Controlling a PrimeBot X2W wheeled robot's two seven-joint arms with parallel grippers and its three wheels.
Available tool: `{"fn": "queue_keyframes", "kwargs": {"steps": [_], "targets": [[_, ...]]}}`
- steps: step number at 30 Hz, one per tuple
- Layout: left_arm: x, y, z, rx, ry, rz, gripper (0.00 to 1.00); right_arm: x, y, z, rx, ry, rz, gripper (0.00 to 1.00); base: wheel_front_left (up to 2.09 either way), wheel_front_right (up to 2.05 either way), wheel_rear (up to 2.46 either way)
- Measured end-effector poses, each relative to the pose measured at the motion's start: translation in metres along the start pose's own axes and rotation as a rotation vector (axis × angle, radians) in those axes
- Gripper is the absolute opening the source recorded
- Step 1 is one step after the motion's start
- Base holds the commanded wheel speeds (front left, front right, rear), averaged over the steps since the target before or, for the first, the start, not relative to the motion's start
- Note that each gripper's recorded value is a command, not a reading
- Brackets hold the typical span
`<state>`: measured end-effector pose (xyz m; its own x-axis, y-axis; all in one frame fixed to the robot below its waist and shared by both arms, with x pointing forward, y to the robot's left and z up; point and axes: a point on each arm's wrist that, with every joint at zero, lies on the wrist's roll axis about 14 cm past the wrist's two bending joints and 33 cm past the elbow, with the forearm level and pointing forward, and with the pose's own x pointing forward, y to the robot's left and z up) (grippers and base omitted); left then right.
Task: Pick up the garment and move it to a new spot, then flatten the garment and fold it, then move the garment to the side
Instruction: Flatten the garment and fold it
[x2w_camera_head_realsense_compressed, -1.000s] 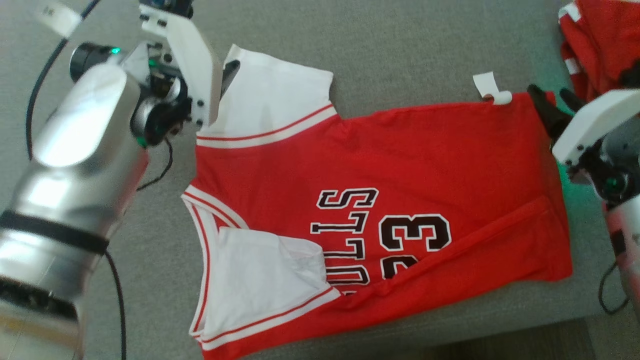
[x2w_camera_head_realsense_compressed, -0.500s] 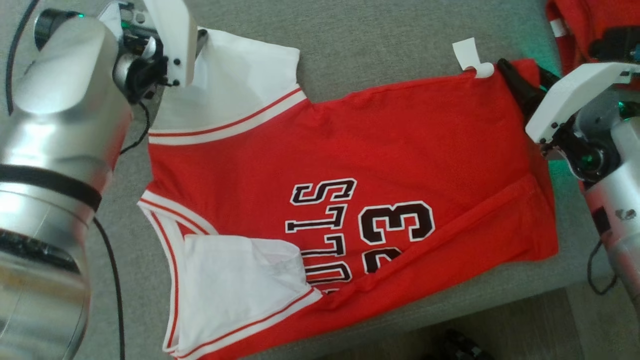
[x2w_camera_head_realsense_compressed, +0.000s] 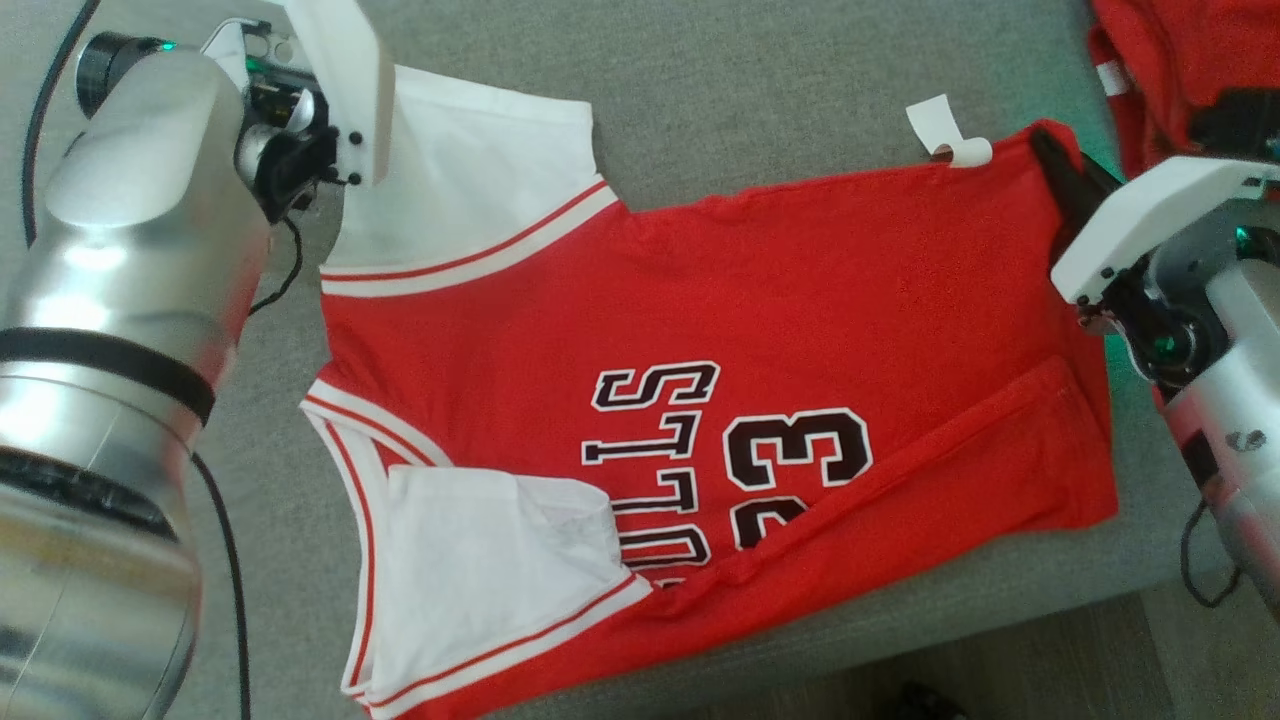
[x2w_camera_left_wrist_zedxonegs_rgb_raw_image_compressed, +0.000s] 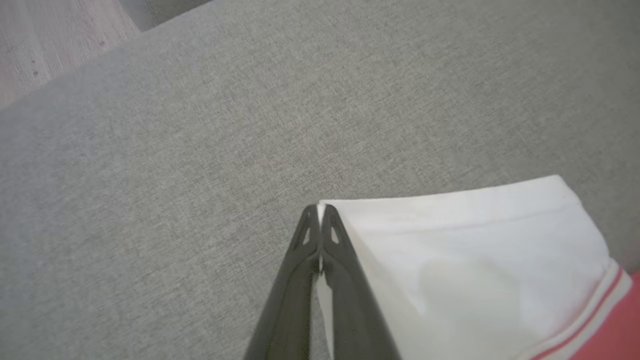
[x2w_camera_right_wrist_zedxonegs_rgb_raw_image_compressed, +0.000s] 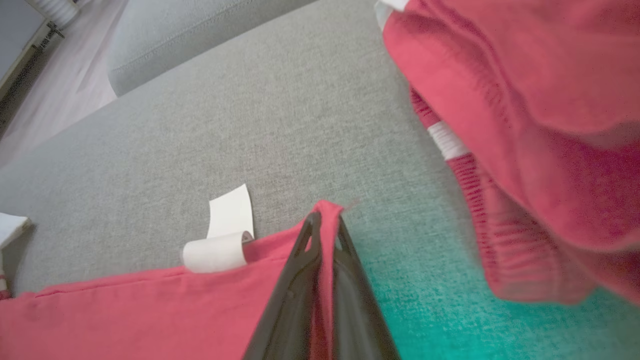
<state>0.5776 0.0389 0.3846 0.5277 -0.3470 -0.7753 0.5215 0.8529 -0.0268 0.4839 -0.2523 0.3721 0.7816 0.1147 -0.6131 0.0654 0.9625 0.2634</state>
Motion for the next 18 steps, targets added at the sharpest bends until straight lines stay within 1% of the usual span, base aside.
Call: {"fn": "queue_keyframes", "kwargs": {"steps": [7, 11, 14, 18], "targets": [[-0.026, 0.009, 0.017, -0.003, -0.099, 0.041, 0.00, -0.013, 0.000, 0.020, -0.017, -0.106, -0.007, 0.00, 0.00, 0.00, 0.00], [-0.046, 0.011, 0.024, -0.009, -0.140, 0.058, 0.00, -0.021, 0.005, 0.027, -0.022, -0.133, 0.003, 0.00, 0.00, 0.00, 0.00], [-0.059, 0.005, 0.019, 0.000, -0.139, 0.055, 0.00, -0.030, 0.008, 0.030, -0.030, -0.142, 0.011, 0.00, 0.00, 0.00, 0.00], [-0.080, -0.012, 0.009, 0.021, -0.146, 0.010, 0.00, -0.044, 0.005, 0.019, -0.036, -0.125, 0.006, 0.00, 0.00, 0.00, 0.00]]}}
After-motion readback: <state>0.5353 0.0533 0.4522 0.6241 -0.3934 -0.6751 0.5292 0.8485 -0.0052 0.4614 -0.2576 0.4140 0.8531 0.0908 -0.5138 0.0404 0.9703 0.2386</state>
